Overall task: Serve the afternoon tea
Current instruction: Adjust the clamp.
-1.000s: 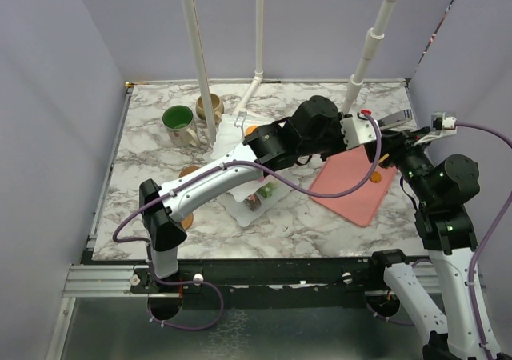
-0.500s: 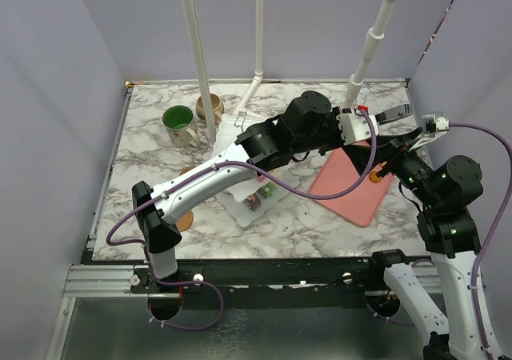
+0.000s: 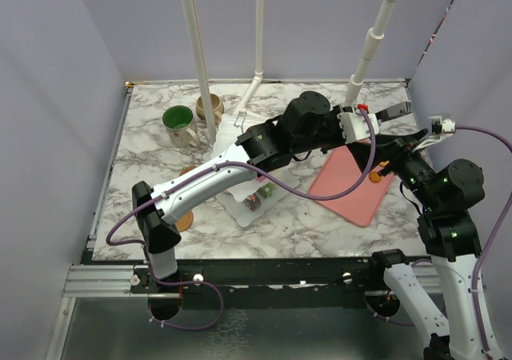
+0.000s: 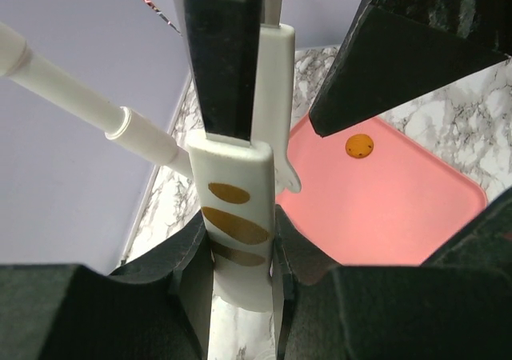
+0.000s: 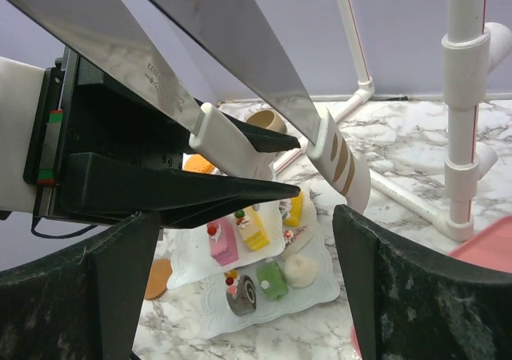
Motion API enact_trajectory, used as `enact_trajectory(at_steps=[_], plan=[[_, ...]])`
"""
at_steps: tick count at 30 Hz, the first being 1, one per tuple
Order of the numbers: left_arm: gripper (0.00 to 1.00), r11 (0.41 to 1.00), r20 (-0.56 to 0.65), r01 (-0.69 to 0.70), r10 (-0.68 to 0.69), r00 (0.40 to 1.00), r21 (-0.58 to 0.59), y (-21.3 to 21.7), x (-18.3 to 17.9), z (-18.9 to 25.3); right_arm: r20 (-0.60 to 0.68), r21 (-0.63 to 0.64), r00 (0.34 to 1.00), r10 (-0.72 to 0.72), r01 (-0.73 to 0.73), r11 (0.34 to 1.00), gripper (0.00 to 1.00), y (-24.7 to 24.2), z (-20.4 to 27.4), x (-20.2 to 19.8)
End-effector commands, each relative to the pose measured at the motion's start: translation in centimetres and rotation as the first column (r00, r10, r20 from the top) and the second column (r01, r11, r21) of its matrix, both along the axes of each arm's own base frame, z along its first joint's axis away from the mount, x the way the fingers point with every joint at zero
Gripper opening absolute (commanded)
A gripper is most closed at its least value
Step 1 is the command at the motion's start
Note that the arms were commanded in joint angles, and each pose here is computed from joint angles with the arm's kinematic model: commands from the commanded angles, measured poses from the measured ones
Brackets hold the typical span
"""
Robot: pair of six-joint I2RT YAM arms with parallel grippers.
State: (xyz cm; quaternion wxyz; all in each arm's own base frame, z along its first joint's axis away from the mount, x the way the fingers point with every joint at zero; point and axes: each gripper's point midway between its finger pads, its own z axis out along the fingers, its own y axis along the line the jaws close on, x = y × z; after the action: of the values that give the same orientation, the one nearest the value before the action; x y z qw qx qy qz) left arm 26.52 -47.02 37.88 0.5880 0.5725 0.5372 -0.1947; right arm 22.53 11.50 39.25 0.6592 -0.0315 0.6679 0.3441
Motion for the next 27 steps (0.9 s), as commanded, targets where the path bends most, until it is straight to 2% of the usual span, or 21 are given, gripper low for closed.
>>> enact_trajectory(at_steps=[1, 8, 15, 27], plan=[[0.00, 0.999, 0.023, 0.038, -0.038, 0.999, -0.001, 0.7, -1.7, 1.0, 0.063, -0.026, 0.989, -0.131, 0.133, 0.991, 0.90, -2.2, 2.1, 0.2], [0.00, 0.999, 0.020, 0.038, -0.039, 0.999, 0.005, 0.9, -1.8, 0.8, 0.081, -0.073, 0.984, -0.157, 0.163, 0.984, 0.90, -2.8, 3.1, 0.0], [0.00, 0.999, 0.026, 0.039, -0.039, 0.999, 0.007, 1.2, -1.9, 0.8, 0.103, -0.059, 0.986, -0.131, 0.137, 0.989, 0.89, -2.3, 4.5, 0.1], [0.00, 0.999, 0.039, 0.040, -0.040, 0.998, -0.011, 0.6, -2.3, 1.8, -0.013, 0.003, 1.000, -0.018, 0.018, 1.000, 0.84, 0.0, 1.1, 2.5]])
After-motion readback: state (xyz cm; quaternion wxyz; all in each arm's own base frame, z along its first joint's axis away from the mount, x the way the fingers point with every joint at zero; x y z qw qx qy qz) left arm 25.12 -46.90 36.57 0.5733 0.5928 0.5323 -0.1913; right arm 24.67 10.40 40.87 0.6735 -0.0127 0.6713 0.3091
